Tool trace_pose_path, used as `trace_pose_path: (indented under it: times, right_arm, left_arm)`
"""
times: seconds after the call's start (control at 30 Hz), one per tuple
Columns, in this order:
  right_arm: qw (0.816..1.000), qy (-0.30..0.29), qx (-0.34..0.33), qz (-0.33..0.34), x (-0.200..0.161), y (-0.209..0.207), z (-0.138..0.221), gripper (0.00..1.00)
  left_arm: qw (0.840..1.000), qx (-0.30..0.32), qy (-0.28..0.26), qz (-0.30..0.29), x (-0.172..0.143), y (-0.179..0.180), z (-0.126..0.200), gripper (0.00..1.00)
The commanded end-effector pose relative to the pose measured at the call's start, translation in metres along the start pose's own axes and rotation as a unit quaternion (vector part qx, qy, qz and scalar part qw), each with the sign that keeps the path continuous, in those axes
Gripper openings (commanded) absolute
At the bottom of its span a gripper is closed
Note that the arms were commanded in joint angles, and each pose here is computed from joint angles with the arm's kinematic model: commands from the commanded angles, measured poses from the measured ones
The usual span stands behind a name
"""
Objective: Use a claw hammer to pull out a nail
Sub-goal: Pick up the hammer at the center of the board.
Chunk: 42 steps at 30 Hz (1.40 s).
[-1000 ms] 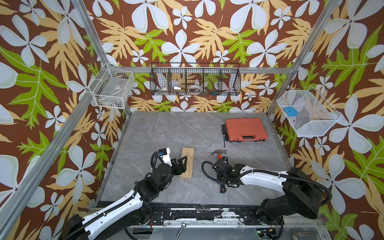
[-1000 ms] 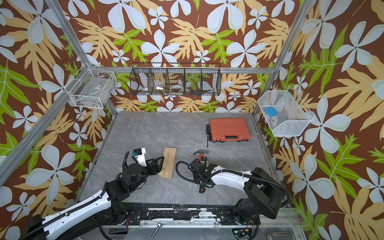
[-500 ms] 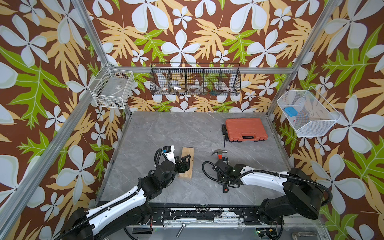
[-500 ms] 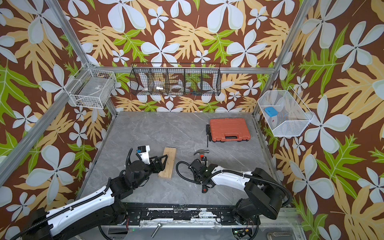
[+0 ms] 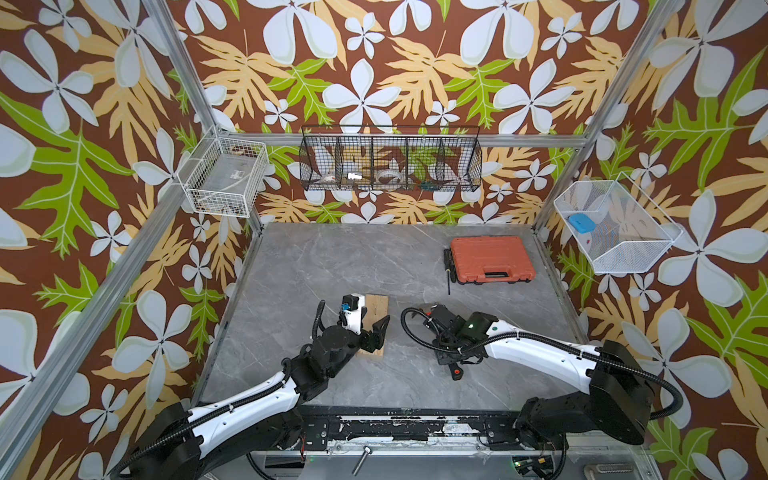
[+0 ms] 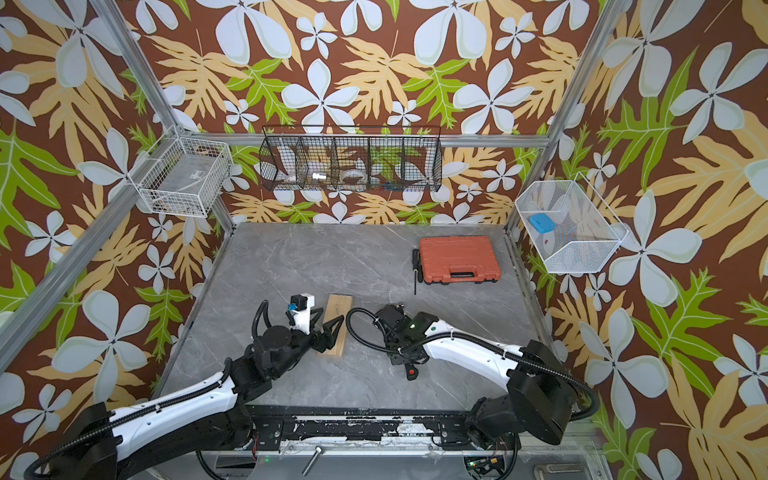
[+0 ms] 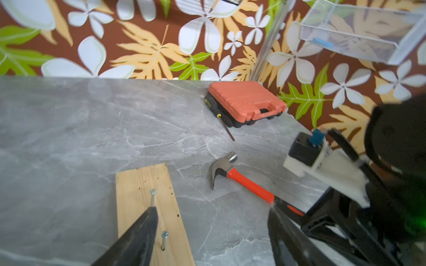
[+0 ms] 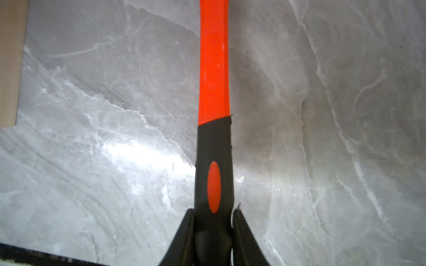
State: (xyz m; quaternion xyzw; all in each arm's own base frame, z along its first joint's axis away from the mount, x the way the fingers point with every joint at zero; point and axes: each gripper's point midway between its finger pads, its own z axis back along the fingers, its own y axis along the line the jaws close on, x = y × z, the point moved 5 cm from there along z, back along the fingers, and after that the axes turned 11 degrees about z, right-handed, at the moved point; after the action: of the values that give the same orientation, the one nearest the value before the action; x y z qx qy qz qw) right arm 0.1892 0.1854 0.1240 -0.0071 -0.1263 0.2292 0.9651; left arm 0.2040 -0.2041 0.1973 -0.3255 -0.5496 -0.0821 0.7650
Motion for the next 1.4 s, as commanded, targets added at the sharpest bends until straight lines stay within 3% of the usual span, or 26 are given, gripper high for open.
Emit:
trace_pose_path:
  times: [0.0,0.23,0.37,0.8,1.37]
  right_arm:
    - [0.999,0.02,0.007,0.029,-0.002,-0.006,0.01,0.2]
    - [0.998,0.024,0.026,0.045,0.005,-0.008,0.023,0.19]
    - [0.997,0.032,0.039,0.053,0.005,-0.005,0.026,0.19]
    - [0.996,0.043,0.062,0.056,0.006,0.0,0.036,0.17]
    - [0.994,0.045,0.084,0.054,0.009,0.005,0.045,0.16]
  left_arm:
    - [0.991,-0.052,-0.053,-0.112,0.008,-0.021,0.004,0.77]
    - [0.961,-0.119,-0.079,-0.235,-0.017,-0.037,0.007,0.73]
    - [0.93,-0.138,-0.081,-0.332,-0.033,-0.051,0.001,0.7]
    - [0.849,-0.15,-0.121,-0.492,-0.066,-0.084,-0.034,0.55]
    - [0.822,-0.136,-0.078,-0.548,-0.1,-0.078,-0.063,0.52]
